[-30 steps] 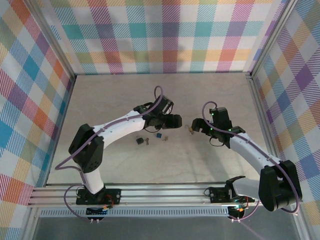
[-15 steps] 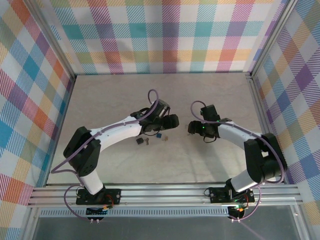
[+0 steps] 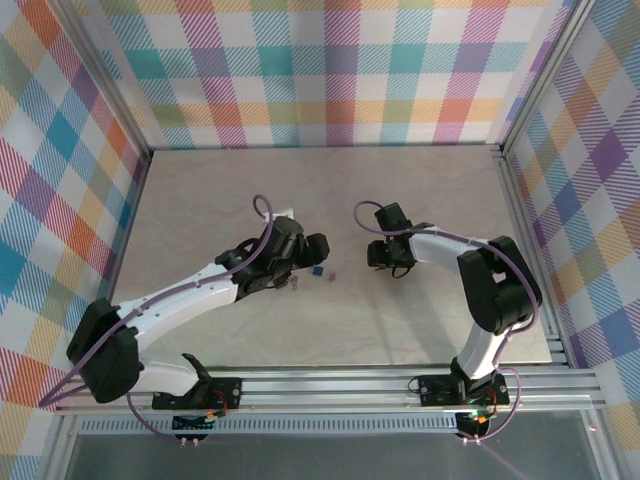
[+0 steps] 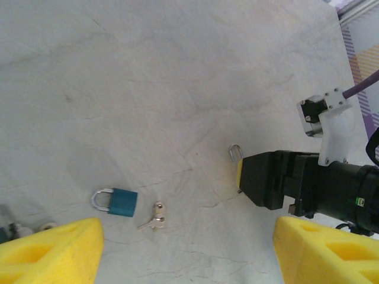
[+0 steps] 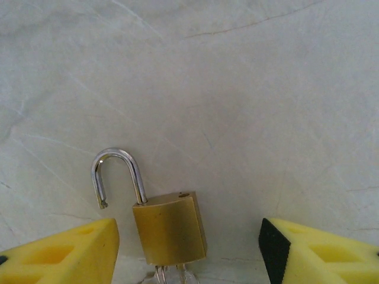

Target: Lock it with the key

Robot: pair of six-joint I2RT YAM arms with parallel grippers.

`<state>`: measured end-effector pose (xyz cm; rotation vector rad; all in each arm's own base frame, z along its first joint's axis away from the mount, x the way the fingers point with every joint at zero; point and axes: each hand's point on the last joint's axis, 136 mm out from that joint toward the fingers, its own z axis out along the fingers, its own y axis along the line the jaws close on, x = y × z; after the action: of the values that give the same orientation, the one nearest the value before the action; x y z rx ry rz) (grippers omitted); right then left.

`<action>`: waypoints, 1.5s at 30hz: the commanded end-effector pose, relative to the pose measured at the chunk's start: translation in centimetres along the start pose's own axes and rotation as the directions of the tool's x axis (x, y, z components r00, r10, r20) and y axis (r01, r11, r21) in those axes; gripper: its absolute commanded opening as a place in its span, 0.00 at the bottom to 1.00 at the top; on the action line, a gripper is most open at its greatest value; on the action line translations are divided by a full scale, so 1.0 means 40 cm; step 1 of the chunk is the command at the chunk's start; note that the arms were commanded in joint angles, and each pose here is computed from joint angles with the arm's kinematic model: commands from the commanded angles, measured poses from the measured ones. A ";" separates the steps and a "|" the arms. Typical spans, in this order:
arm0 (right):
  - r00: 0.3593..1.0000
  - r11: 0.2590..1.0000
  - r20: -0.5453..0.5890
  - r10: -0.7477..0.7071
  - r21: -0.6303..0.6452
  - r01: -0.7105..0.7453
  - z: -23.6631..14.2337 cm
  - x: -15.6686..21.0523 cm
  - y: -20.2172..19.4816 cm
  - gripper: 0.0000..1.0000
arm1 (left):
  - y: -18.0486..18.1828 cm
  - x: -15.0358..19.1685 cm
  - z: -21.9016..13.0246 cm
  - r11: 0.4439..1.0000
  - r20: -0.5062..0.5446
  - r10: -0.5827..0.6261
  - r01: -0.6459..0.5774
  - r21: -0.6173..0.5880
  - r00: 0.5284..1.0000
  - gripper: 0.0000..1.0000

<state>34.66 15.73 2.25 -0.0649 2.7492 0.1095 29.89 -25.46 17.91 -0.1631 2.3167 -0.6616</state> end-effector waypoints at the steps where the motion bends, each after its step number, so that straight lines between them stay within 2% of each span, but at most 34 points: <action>1: 0.998 0.995 -0.024 -0.061 0.077 0.063 0.004 0.001 -0.017 0.63 | 0.012 -0.043 -0.037 1.000 0.101 0.019 -0.018 -0.009 0.995 0.76; 4: 0.995 0.988 -0.055 -0.087 0.127 0.093 0.014 -0.002 -0.031 0.57 | 0.029 -0.047 -0.049 0.999 0.122 0.040 -0.037 -0.029 0.992 0.76; 10: 0.986 0.975 -0.105 -0.133 0.164 0.149 0.034 0.008 -0.029 0.53 | 0.058 -0.050 -0.065 0.996 0.154 0.069 -0.059 -0.065 0.986 0.76; 15: 0.977 0.974 -0.161 -0.138 0.159 0.164 0.048 0.028 -0.025 0.39 | 0.067 -0.056 -0.081 0.995 0.171 0.084 -0.072 -0.073 0.982 0.76; 21: 0.964 0.974 -0.239 -0.116 0.161 0.157 0.045 0.079 -0.036 0.38 | 0.081 -0.056 -0.093 0.992 0.173 0.100 -0.085 -0.092 0.980 0.77; 28: 0.957 0.974 -0.268 -0.109 0.162 0.157 0.025 0.099 -0.044 0.44 | 0.077 -0.062 -0.108 0.992 0.175 0.105 -0.091 -0.089 0.979 0.77; 34: 0.944 0.969 -0.309 -0.117 0.174 0.177 0.026 0.106 -0.050 0.35 | 0.078 -0.064 -0.112 0.991 0.174 0.107 -0.092 -0.092 0.979 0.77; 45: 0.935 0.985 -0.342 -0.091 0.106 0.134 0.009 0.142 -0.044 0.38 | 0.071 -0.071 -0.125 0.992 0.170 0.102 -0.088 -0.087 0.980 0.78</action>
<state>35.19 16.27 1.81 -0.2017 2.8540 -0.0463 28.81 -20.54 19.91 -0.1386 2.1932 -0.4951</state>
